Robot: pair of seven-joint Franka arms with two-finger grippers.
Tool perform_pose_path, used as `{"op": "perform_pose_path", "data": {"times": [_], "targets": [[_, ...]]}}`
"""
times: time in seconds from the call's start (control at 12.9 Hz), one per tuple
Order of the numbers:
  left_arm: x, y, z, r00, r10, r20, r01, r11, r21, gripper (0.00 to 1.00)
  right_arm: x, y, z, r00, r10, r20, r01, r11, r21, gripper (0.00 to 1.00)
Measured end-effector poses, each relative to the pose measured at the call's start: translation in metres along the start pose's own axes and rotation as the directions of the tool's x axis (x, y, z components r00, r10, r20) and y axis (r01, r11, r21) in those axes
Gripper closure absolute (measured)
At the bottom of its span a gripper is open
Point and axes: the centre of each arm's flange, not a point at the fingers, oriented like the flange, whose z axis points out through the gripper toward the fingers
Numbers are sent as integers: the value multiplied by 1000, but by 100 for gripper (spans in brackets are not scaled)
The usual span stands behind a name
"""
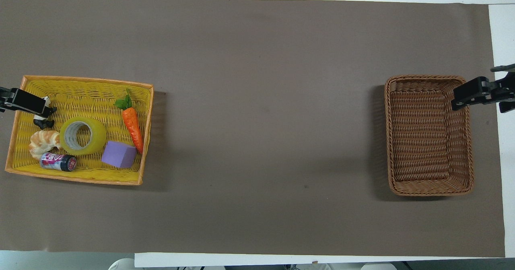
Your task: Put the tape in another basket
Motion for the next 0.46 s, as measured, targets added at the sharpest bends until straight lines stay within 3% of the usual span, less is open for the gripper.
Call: {"op": "perform_pose_path", "data": {"times": [0.46], "targets": [[-3,-14,8,999,-30,17,30,1000,-6,0,0,0,0,1000,0,0,0,1000,0,0]]}}
